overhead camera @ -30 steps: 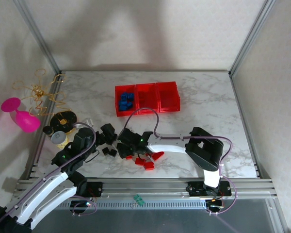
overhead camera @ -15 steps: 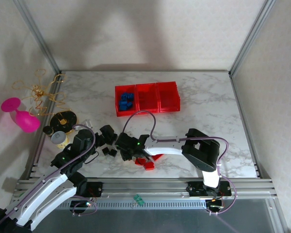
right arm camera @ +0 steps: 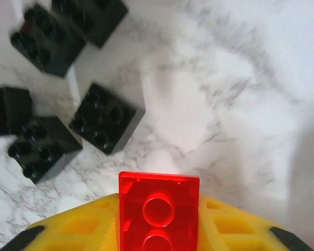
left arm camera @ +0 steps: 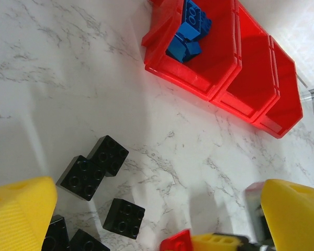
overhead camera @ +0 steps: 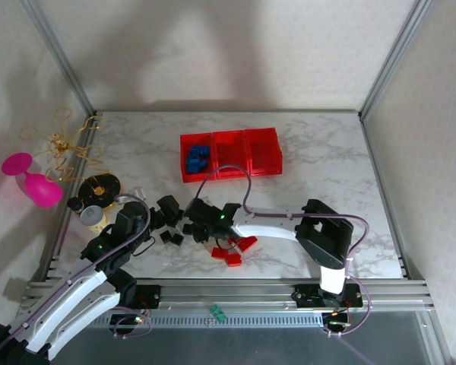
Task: Sort the legos into containers by color
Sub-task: Pick up the lego from the bottom-center of the table, then place the lego in the container.
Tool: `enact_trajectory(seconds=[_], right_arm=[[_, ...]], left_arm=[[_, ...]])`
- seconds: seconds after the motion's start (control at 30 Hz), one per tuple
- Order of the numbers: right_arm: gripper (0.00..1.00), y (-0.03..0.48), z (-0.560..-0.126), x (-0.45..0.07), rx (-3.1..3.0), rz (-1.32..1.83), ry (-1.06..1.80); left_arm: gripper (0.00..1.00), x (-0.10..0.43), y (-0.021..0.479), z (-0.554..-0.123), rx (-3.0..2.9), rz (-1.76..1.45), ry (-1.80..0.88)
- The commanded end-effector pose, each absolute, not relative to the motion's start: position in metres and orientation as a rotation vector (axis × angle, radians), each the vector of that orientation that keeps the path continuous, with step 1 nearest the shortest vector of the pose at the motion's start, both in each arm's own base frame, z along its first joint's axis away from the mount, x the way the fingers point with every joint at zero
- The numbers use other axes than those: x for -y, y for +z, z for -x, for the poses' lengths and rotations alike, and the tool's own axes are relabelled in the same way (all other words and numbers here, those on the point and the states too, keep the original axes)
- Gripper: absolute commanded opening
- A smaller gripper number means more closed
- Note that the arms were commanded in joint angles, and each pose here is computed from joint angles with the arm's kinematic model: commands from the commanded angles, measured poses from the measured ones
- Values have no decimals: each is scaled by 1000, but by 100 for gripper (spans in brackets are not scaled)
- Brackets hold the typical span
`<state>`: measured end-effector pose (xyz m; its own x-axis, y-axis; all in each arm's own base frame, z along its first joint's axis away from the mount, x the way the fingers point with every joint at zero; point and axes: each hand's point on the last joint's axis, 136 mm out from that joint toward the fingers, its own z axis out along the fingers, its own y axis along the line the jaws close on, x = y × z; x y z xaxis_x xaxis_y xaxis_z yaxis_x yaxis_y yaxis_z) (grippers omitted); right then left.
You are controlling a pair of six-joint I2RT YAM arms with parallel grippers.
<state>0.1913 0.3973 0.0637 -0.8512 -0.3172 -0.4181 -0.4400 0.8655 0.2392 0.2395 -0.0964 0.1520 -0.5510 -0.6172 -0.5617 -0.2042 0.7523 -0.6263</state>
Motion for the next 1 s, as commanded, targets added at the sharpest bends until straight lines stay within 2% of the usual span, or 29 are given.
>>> enact_trajectory(seconds=[0.0, 0.3, 0.5, 0.7, 0.83, 0.97], right_arm=[[34, 105, -229, -387, -2570, 504, 458], [34, 145, -346, -344, -2414, 323, 346], [35, 151, -411, -335, -2339, 266, 258], [36, 147, -463, -328, -2295, 231, 191], [37, 135, -477, -337, -2292, 246, 201], [40, 121, -501, -322, -2307, 204, 155]], left_arm=[[100, 99, 180, -251, -2060, 598, -661], [100, 117, 194, -272, -2058, 536, -685], [100, 131, 198, -289, -2056, 496, -713], [100, 141, 197, -302, -2067, 479, -722], [100, 145, 193, -306, -2070, 477, -729], [100, 149, 190, -310, -2088, 464, -725]])
